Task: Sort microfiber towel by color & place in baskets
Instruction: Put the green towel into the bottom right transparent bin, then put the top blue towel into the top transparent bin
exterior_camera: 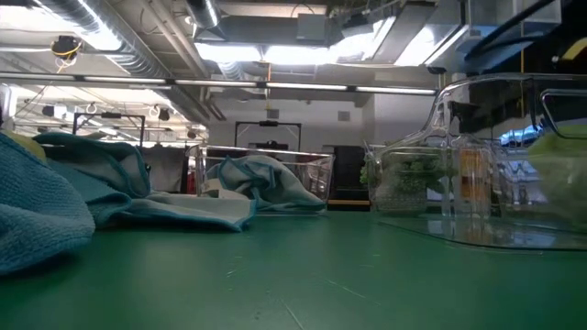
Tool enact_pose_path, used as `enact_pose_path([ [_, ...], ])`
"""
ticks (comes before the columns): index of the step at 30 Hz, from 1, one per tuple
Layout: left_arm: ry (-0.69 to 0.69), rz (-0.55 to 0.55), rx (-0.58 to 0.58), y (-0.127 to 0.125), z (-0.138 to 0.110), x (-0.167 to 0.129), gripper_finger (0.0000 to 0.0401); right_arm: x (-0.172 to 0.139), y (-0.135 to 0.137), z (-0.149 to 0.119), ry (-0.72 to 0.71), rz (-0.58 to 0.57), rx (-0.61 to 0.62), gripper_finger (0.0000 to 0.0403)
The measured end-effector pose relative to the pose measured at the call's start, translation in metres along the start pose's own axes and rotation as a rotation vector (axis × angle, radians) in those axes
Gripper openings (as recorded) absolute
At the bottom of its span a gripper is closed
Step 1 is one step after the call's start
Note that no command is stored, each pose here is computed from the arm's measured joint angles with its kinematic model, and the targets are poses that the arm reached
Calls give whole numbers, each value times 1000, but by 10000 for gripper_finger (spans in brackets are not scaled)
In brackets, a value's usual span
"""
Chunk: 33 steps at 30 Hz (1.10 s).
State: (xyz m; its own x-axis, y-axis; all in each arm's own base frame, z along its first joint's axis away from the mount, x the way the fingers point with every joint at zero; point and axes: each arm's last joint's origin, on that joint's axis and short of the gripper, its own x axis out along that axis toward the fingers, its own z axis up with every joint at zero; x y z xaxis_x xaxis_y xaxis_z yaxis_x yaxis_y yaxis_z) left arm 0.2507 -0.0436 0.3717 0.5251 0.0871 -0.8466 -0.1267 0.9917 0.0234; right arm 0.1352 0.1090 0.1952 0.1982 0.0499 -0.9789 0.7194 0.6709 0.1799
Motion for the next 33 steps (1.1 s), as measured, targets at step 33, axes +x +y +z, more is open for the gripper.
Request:
enact_pose_path([
  [33,285,52,-61,-44,-91,88,125,-61,17,7,-34,5,-1,170],
])
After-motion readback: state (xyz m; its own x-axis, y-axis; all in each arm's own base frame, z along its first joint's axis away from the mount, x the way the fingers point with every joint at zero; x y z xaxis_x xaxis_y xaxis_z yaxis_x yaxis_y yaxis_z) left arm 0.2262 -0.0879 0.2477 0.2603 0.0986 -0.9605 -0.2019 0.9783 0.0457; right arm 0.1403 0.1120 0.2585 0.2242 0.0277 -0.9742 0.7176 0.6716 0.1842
